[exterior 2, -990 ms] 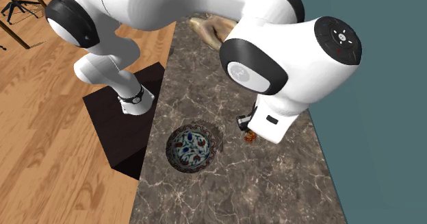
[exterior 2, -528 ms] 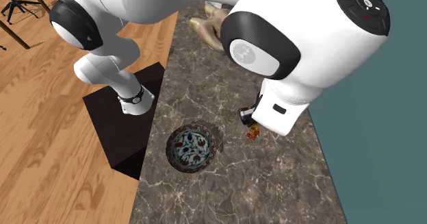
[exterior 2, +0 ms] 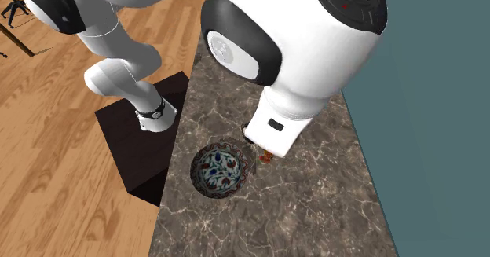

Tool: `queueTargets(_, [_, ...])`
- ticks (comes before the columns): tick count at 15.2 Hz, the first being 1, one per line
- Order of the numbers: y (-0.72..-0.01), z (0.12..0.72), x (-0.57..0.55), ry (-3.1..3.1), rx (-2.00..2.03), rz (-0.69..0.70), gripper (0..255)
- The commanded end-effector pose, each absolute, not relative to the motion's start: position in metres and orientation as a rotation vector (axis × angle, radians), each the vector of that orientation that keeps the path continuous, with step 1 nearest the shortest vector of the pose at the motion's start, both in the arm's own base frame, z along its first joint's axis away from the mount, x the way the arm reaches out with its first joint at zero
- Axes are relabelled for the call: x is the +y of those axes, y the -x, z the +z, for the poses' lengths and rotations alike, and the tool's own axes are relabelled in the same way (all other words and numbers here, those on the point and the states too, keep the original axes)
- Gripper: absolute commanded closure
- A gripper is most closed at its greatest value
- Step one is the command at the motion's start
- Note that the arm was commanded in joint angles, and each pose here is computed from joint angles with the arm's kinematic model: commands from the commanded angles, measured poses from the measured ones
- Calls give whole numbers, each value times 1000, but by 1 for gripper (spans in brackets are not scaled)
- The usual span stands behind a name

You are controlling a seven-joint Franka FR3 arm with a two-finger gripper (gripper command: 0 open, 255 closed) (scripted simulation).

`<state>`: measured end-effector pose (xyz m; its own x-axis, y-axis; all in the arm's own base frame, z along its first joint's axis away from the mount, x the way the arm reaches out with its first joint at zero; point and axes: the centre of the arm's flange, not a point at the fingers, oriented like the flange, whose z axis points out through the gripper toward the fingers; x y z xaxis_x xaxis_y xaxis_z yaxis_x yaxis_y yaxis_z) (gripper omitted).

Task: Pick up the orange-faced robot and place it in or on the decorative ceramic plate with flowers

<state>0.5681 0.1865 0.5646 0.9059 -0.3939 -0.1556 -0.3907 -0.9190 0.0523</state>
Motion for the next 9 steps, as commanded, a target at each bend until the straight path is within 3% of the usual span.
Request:
queueTargets(1, [-556,566,163,-3048,-626,-255,255])
queueTargets(9, [-504,566,71,-3048,-626,-255,255])
